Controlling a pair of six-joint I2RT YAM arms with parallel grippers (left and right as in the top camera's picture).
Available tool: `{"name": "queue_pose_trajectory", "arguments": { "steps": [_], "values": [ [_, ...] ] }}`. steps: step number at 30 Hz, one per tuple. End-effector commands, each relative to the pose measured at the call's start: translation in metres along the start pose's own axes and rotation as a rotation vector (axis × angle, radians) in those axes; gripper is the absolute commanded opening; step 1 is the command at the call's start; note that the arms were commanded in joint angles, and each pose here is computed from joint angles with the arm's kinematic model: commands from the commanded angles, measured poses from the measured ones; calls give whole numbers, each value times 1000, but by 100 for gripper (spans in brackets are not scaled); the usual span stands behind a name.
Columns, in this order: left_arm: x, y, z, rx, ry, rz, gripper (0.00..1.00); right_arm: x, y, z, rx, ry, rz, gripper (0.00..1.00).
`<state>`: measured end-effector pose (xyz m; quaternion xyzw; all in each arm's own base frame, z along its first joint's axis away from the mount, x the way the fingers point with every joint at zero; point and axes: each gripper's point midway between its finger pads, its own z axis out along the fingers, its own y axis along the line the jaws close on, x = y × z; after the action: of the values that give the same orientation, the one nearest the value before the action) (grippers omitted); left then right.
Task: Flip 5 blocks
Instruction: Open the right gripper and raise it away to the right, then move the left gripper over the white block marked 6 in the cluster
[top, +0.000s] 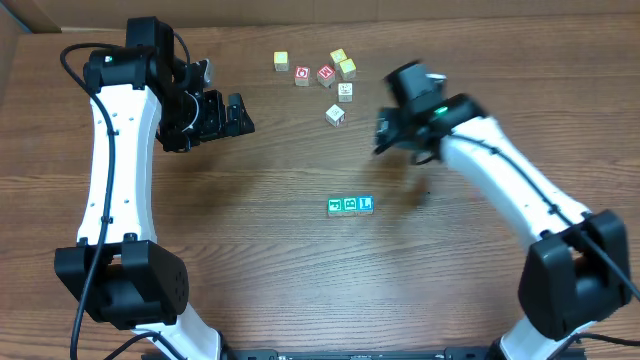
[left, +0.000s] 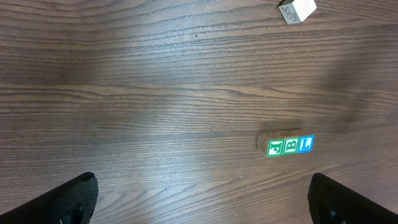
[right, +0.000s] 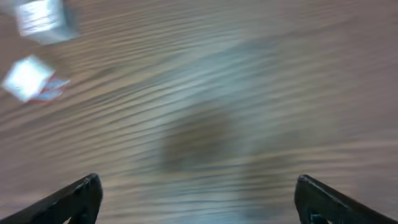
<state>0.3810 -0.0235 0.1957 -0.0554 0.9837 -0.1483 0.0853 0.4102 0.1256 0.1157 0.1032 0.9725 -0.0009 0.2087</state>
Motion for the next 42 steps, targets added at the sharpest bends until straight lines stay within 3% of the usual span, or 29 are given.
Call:
{"name": "queue_pose_trajectory", "arguments": {
  "steps": [1,19,26,29,33,39,42],
  "values": [
    [-5,-2,0,-2,-10,21,100,-13,-26,-5,15,2,41,100],
    [-5,-2,0,-2,-10,21,100,-29,-154,4,159,70,272,100],
    [-6,-3,0,-1,-16,23,100,-32,-166,4,167,60,300,100],
    [-37,-6,-3,11,-138,49,100,-32,-166,4,167,60,300,100],
    [-43,-23,-5,118,-154,-102,100,-32,-166,4,167,60,300,100],
    [-40,-28,-5,149,-137,-139,100,-32,-166,4,167,60,300,100],
    [-34,-49,-3,227,-103,-117,32,-32,-166,4,167,60,300,100]
  ]
}}
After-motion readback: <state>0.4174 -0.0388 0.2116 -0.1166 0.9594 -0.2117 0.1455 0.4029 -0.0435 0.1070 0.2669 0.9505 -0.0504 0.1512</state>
